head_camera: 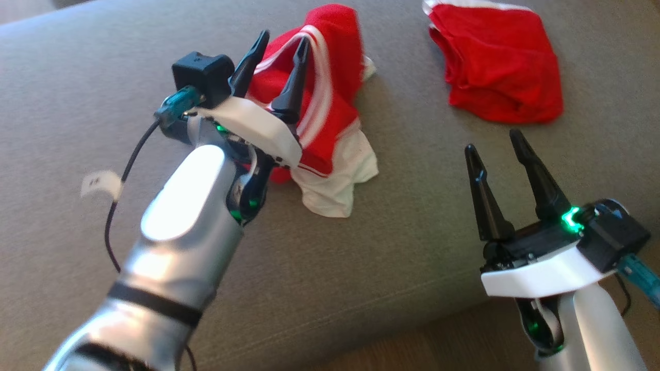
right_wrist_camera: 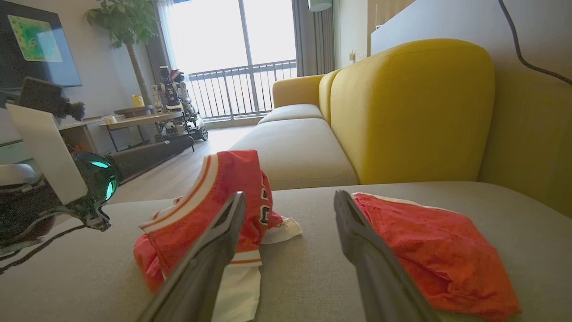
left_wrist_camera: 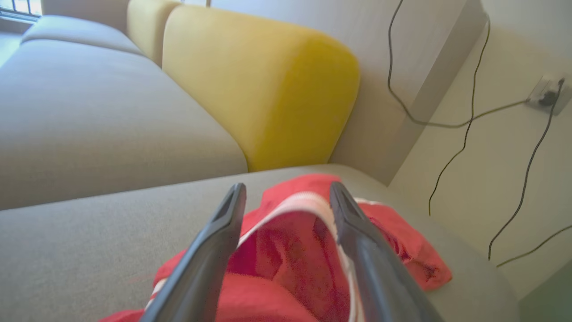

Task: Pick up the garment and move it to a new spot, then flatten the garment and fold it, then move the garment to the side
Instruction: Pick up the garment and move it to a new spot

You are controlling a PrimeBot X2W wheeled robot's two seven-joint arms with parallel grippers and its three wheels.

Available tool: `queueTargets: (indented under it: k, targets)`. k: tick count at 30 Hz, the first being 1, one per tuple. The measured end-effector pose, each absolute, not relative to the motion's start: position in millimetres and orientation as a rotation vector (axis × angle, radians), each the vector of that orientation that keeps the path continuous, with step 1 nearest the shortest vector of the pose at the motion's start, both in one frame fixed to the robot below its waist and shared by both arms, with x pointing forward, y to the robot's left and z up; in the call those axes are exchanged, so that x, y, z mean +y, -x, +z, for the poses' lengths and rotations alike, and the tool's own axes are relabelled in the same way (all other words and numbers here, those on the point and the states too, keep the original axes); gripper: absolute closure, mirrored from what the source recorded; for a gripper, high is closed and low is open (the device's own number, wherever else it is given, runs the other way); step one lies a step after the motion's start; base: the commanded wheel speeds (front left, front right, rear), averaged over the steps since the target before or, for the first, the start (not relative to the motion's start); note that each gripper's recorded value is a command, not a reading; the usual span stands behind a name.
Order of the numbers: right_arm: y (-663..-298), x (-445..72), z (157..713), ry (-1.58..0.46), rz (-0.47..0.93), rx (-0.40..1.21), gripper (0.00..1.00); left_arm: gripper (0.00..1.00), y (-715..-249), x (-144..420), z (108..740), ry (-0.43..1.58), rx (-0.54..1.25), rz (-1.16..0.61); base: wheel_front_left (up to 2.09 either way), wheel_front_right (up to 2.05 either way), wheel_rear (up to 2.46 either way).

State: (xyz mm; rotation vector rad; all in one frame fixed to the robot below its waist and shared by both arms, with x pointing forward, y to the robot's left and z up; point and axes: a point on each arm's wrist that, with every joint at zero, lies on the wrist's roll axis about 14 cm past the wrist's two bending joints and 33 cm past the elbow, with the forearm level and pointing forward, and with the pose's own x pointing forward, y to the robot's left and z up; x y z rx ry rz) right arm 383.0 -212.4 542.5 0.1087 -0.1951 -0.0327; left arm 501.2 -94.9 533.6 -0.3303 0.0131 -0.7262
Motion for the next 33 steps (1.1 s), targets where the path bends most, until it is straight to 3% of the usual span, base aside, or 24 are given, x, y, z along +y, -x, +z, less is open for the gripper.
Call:
queueTargets:
  k: [3,16,25,33]
  targets:
    - [-381,-204,540,-0.108,-0.009,-0.187,0.0,0.0,-488,-73,555,0.374,-0.068,-0.669,0.0,0.0,0.0]
    - [-378,-159,546,-0.145,0.125,-0.204,0.0,0.0,-406,56,538,0.386,-0.106,-0.29,0.0,0.0,0.0]
    - [-352,-159,534,-0.159,0.123,-0.168,0.0,0.0,-347,122,545,0.18,-0.181,-0.083,0.0,0.0,0.0]
    - [-340,-154,531,-0.146,0.138,-0.158,0.0,0.0,-316,140,538,0.079,-0.175,-0.017,0.0,0.0,0.0]
